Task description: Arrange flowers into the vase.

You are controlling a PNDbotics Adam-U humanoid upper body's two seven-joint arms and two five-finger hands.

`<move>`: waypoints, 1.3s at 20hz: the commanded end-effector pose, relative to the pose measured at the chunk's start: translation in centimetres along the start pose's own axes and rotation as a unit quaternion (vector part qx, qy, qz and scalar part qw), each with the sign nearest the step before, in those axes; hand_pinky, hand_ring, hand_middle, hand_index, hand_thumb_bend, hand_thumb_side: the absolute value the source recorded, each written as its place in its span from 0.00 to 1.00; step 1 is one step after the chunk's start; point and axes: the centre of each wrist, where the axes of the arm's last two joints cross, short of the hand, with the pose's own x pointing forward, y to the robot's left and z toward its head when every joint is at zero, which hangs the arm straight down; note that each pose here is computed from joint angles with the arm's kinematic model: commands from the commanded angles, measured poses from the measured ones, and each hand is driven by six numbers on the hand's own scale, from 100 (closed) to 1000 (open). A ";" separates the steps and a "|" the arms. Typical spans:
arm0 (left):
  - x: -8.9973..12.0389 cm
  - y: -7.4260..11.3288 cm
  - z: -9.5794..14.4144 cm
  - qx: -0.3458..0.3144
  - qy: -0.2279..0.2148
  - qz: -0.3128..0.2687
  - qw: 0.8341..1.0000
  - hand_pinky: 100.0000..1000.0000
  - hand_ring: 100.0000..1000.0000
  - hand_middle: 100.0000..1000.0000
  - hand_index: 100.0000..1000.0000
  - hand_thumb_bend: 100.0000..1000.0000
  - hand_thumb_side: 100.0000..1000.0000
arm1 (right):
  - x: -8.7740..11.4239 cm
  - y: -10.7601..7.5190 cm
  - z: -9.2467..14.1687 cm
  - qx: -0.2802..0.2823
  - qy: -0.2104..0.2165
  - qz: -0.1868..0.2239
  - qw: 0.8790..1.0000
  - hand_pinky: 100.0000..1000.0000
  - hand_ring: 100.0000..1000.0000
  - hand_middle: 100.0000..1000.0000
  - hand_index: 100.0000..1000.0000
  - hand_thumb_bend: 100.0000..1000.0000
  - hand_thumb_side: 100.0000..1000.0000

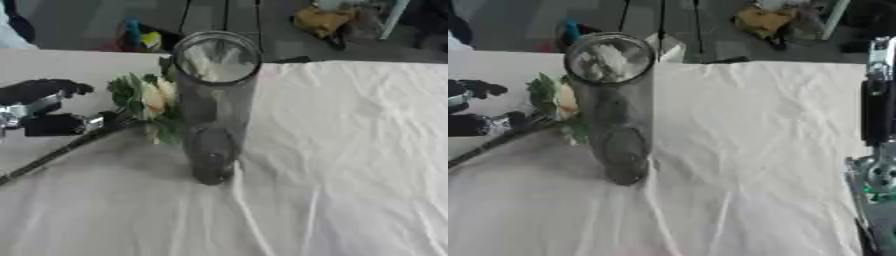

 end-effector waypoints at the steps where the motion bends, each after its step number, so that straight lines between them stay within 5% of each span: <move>1: -0.1 0.5 -0.2 0.004 0.002 -0.025 1.000 0.81 0.91 0.91 1.00 0.43 0.99 | 0.6 -0.3 -0.5 -0.002 -0.015 -0.005 1.000 0.53 0.72 0.61 0.74 0.00 1.00; 13: -0.1 -0.2 -1.2 0.009 0.003 -0.045 0.999 0.79 0.89 0.90 0.98 0.41 0.95 | 0.7 -0.1 -0.4 0.004 -0.013 -0.011 1.000 0.53 0.72 0.61 0.74 0.00 1.00; 26: -0.3 -2.2 -3.0 0.058 0.019 -0.087 0.994 0.64 0.72 0.80 0.92 0.40 0.84 | 0.7 0.1 -0.4 0.008 -0.010 -0.018 1.000 0.53 0.72 0.61 0.73 0.00 1.00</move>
